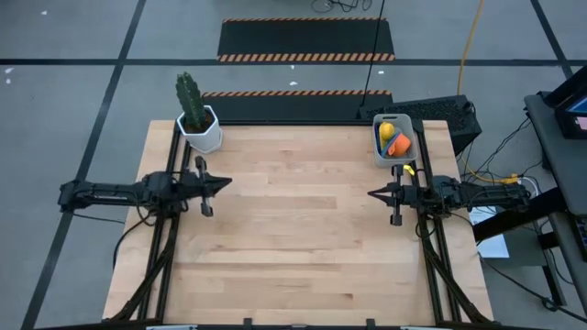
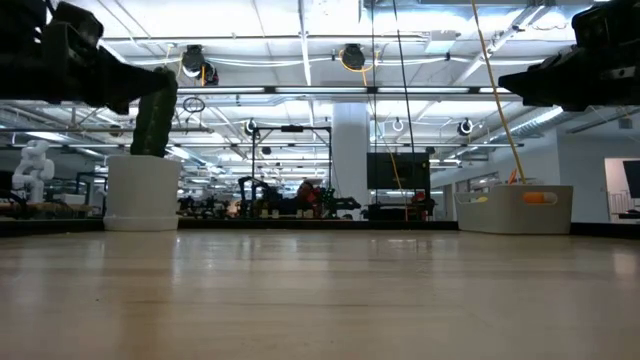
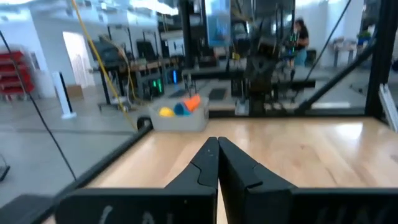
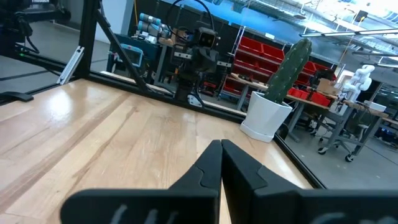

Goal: Nest measuring cups in basket
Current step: Return to Home Position

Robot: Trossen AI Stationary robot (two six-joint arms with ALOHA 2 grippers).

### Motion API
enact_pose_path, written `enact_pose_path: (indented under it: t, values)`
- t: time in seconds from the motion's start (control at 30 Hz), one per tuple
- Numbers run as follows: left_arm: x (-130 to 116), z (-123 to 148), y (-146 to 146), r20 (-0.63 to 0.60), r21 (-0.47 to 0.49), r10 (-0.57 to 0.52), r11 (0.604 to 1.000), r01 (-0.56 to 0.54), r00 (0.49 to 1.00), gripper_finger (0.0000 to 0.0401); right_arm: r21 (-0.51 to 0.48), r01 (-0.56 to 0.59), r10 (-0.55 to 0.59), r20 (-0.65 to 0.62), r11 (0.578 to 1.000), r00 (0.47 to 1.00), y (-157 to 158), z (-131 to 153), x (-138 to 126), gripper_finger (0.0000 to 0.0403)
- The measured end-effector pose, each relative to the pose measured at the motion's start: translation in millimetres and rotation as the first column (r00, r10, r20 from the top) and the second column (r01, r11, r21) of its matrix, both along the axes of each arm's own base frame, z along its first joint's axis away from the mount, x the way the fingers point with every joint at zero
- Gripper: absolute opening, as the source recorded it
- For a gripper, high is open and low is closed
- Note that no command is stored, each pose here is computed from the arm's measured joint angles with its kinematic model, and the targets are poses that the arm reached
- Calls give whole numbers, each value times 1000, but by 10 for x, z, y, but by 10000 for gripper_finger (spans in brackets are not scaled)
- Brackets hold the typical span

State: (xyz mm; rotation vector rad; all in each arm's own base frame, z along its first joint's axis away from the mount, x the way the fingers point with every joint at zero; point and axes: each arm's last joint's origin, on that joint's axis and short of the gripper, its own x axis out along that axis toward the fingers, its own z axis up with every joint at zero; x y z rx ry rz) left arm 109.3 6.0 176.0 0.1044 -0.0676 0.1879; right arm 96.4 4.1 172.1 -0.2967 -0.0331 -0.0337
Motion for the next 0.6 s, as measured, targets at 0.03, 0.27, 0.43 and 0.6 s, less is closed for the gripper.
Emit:
enact_pose_path:
  t: [0.03, 0.27, 0.43, 0.6]
  values:
    - [-17, 21, 0, 22, 6, 0, 1000, -1, 1000, 2, 0, 0, 0, 0, 1000, 1000, 0, 0, 0, 0]
    - [-130, 29, -1, 51, 20, 2, 1000, -3, 999, 1, 0, 0, 0, 0, 1000, 1000, 0, 0, 0, 0]
    - [-125, -48, -4, -26, -24, -13, 1000, 13, 1000, 1, 0, 0, 0, 0, 1000, 1000, 0, 0, 0, 0]
    - [-124, -55, -12, -30, -42, -45, 998, 44, 999, 7, 0, 0, 0, 0, 1000, 1000, 0, 0, 0, 0]
